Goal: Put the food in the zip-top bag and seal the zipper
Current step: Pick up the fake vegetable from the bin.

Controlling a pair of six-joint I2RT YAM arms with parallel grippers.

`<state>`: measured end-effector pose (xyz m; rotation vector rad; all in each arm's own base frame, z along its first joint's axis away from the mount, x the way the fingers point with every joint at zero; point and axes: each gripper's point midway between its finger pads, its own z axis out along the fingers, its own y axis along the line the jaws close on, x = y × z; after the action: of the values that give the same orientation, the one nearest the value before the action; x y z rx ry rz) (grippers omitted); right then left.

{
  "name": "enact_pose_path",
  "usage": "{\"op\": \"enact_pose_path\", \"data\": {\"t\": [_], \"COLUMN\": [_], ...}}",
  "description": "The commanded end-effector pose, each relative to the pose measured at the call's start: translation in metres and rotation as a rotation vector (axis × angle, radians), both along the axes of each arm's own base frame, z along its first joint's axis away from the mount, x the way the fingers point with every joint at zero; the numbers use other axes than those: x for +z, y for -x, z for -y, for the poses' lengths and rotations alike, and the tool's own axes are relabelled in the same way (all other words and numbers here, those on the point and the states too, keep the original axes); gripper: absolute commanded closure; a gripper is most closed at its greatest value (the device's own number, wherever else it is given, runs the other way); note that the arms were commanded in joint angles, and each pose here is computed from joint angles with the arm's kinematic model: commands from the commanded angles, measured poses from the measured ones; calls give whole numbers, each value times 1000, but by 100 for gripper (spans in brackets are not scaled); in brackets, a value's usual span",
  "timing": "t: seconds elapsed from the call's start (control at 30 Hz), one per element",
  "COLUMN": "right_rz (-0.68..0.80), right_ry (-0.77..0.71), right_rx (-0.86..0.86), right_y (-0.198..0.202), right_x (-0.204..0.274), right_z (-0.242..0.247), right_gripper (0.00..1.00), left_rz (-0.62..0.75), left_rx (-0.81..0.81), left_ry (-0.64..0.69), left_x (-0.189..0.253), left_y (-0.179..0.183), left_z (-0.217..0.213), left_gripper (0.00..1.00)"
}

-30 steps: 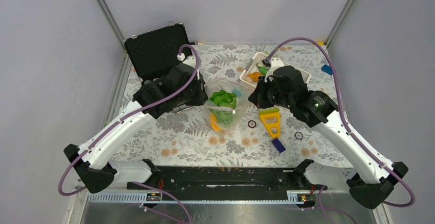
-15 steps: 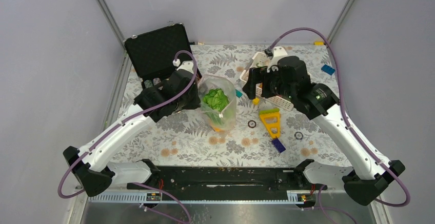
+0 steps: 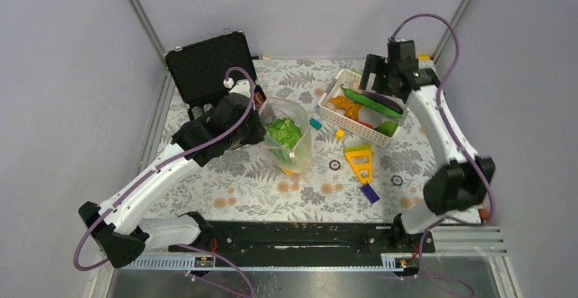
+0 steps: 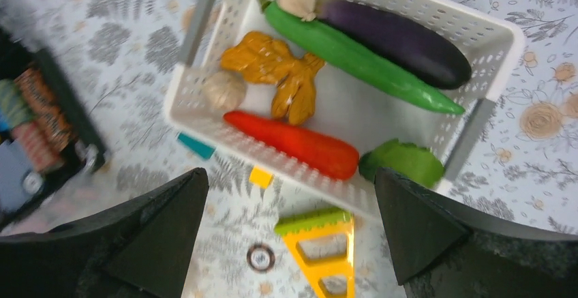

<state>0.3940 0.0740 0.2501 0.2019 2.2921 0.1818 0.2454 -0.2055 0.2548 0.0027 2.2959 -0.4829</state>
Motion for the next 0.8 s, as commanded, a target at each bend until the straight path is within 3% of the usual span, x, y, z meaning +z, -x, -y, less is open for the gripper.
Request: {"op": "enact_pose_path", "data": {"t": [0.0,0.2,0.33,0.5,0.77], "right_rz": [-30,-20,-19,-21,-42], "right_ry": [-4,-71,-115,-199,-163], "right_rx": [-143,-298,-342,-362,-434], "right_y": [-62,-137,-163,-183,-187], "right_x": [-29,-74,-107,-137,-169], "right_z": [5,-1,-8,-21,-11], "right_gripper": [1,4,7,13,15], "left_rz": [60,57,56,60,66], "left_rx": [-24,-43,-46,-49,-66], "left_ry": [74,86,82,72,80], "left_x": [17,16,13,13,13], "left_y": [-5,-5,-5,-7,-7], "left_z": [9,13,13,14,16], "left_gripper": [100,100,100,100,100]}}
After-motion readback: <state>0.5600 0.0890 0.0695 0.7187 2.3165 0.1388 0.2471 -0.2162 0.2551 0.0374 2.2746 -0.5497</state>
